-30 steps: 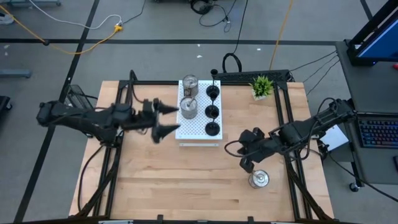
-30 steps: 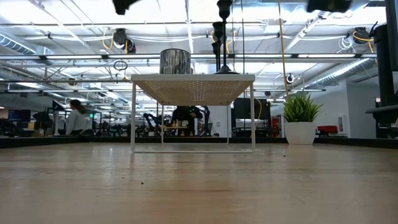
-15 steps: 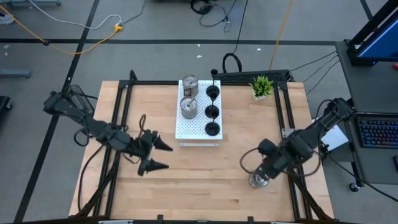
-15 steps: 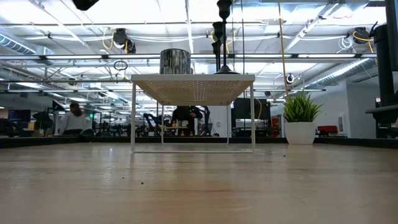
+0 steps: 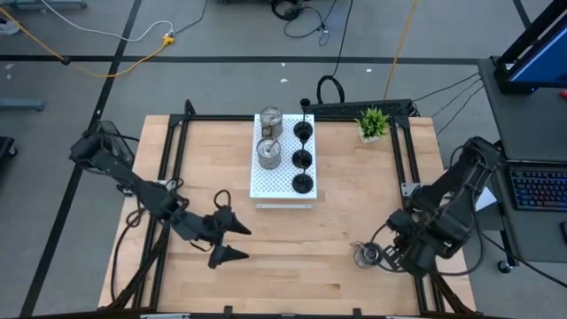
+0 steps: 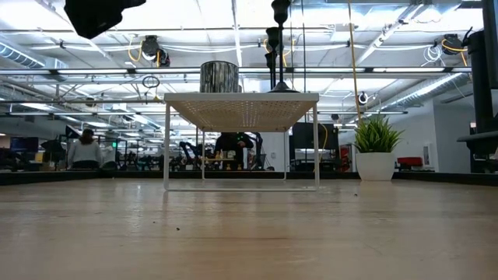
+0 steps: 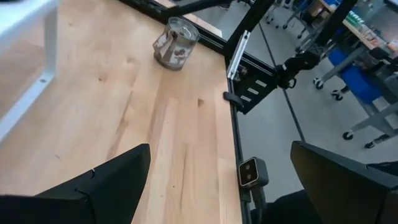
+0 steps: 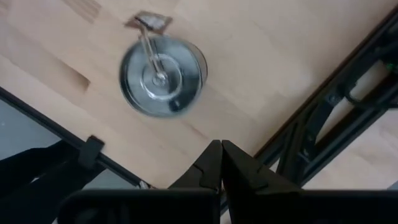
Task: Pick & Place candle stick holders
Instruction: Put the brown scented candle on the shelf aligned with the brown scented candles
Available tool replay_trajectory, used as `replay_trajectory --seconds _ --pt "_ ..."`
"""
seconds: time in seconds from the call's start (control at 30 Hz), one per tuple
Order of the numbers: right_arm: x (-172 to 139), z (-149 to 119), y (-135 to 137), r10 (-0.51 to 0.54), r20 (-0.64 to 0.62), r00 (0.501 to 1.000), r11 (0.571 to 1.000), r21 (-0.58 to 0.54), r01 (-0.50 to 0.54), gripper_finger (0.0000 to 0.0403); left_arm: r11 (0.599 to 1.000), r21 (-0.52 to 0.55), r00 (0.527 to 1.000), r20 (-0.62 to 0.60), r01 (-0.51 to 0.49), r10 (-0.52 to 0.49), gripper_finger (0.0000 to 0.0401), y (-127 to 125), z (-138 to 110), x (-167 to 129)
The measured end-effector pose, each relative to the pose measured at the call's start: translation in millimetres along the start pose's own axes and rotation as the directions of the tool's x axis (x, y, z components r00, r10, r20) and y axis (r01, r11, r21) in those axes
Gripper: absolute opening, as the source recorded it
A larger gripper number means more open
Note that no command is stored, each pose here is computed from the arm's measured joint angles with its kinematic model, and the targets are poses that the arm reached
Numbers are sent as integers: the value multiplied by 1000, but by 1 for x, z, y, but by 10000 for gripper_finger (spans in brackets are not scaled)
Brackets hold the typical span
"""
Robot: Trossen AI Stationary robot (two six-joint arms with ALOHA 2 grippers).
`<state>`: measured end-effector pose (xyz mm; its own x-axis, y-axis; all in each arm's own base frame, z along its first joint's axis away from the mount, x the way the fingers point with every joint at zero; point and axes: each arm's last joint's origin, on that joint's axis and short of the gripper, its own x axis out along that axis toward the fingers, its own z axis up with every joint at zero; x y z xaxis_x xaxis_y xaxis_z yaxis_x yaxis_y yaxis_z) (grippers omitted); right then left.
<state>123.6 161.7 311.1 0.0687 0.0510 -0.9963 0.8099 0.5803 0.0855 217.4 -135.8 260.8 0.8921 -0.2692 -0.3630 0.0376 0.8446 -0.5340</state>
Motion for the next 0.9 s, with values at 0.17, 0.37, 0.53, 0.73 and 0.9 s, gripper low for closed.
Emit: replay_trajectory --seconds 0.17,0.37,0.53,0.73,0.9 --pt "15 -11 -6 -38 9 999 999 -5 38 10 1000 2 1000 -13 6 -6 395 0 -7 14" --pt "43 -18 -4 3 -9 1000 1000 -26 -3 45 1000 2 1000 -3 13 -13 395 -1 -8 20" --pt "65 -20 -2 54 -33 998 998 -23 -55 97 1000 -1 999 34 7 -6 395 -1 -6 20" --pt "84 -24 -4 22 -186 982 999 -26 -27 170 1000 -5 999 47 5 -4 395 -1 -4 20" --pt "91 -28 -1 58 -281 958 996 -52 -76 215 1000 -6 999 50 3 -3 395 -1 -4 20"
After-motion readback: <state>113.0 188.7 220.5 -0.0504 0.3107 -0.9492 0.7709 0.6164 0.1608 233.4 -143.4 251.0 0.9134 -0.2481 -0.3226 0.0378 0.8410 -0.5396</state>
